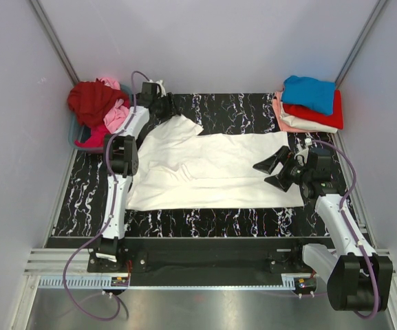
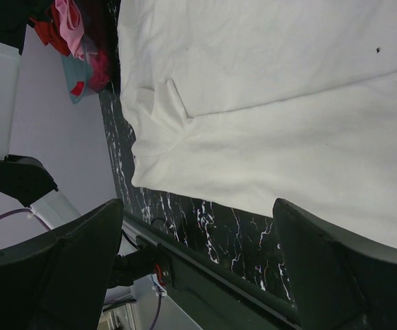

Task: Fold and stack the t-shirts
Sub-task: Fold the tshirt

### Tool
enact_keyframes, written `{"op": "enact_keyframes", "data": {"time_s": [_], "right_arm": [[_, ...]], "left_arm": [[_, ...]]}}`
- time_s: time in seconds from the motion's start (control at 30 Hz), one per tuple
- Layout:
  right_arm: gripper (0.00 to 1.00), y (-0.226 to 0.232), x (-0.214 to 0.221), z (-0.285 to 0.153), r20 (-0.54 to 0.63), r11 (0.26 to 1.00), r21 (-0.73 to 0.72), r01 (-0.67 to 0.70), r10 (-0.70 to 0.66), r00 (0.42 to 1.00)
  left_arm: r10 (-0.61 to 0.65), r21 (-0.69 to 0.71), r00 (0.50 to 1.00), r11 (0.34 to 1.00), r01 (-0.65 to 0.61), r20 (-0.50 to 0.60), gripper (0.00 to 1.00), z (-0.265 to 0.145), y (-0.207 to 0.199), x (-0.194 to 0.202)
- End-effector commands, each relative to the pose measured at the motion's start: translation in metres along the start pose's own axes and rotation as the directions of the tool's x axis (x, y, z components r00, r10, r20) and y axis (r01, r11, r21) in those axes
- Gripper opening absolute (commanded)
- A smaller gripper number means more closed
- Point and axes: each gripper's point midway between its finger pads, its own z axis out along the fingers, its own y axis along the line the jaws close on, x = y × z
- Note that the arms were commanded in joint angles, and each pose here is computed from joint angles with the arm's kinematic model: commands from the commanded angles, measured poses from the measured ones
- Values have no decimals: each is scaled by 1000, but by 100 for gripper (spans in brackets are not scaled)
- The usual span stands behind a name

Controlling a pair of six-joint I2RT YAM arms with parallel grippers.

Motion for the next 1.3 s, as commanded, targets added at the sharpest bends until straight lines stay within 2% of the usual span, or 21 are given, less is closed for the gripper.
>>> {"op": "enact_keyframes", "data": {"time_s": [0.0, 0.07, 0.27, 0.37, 0.4, 0.43, 0.47, 0.53, 0.57, 0.6, 0.63, 0.7, 0.73, 0.77, 0.9, 0.97, 1.1, 1.13, 1.17, 1.23, 1.27], "right_arm": [[97, 15, -4, -1, 7, 998, -57, 29, -28, 1000], [97, 15, -4, 0, 8, 998, -56, 29, -28, 1000], [97, 2, -8, 3, 16, 999, 14, 39, -39, 999], [97, -2, -18, 4, 25, 996, 66, 54, -56, 998], [96, -5, -22, 5, 36, 994, 90, 59, -62, 997], [96, -11, -22, 5, 24, 990, 131, 47, -50, 998], [96, -5, -34, 3, 45, 986, 146, 81, -89, 995], [96, -21, -46, 0, 71, 960, 270, 68, -90, 993], [96, -13, -63, -5, 109, 951, 297, 81, -118, 987], [96, -21, -76, -8, 149, 927, 371, 64, -127, 981], [96, -32, -78, -6, 130, 903, 428, 41, -106, 986], [94, -23, -104, -7, 161, 883, 467, 45, -135, 978], [93, -35, -106, 0, 127, 858, 513, 29, -109, 986], [91, -24, -122, 1, 143, 860, 508, 41, -131, 981], [86, -41, -177, 23, 173, 765, 644, 18, -168, 970], [82, -65, -184, 38, 130, 711, 703, 22, -158, 979], [74, -87, -219, 60, 99, 627, 777, 59, -214, 972], [73, -109, -218, 71, 60, 583, 809, 68, -198, 978], [68, -104, -234, 74, 70, 575, 814, 76, -228, 971], [66, -133, -233, 85, 17, 502, 860, 90, -204, 979], [65, -130, -243, 90, 28, 505, 859, 90, -220, 975]], "left_arm": [[-17, -46, 991, 999, 11, -133, 51, -1, 3, 42], [-16, -53, 991, 999, 9, -134, 36, -1, 4, 42], [-21, -65, 991, 998, 13, -132, 1, -2, 6, 43], [-33, -73, 990, 997, 23, -135, 0, -3, 8, 49], [-30, -65, 993, 998, 23, -110, 0, -15, 0, 38], [-58, -87, 991, 995, 48, -118, 0, -17, 5, 49], [-40, -66, 997, 997, 36, -64, 0, -39, -13, 28], [-53, -70, 998, 996, 50, -43, 0, -55, -17, 32], [-48, -71, 998, 996, 46, -32, 0, -66, -22, 30], [-30, -60, 999, 998, 31, 9, 0, -89, -38, 15], [-39, -75, 999, 996, 39, -9, 0, -95, -35, 26], [-30, -68, 999, 997, 30, 14, 0, -120, -50, 19], [-40, -80, 999, 996, 39, -9, 0, -125, -49, 30], [-32, -73, 999, 997, 32, 2, 0, -139, -58, 27], [9, -165, 999, 986, -17, -49, 0, -172, -70, 48], [5, -200, 996, 979, -23, -89, 0, -179, -69, 63], [69, -211, 991, 973, -93, -116, 0, -194, -76, 78], [78, -221, 988, 970, -107, -136, 0, -195, -71, 87], [91, -213, 987, 970, -118, -132, 0, -200, -74, 88], [96, -209, 986, 970, -123, -136, 0, -203, -73, 93], [95, -202, 987, 972, -120, -130, 0, -206, -76, 92]]}}
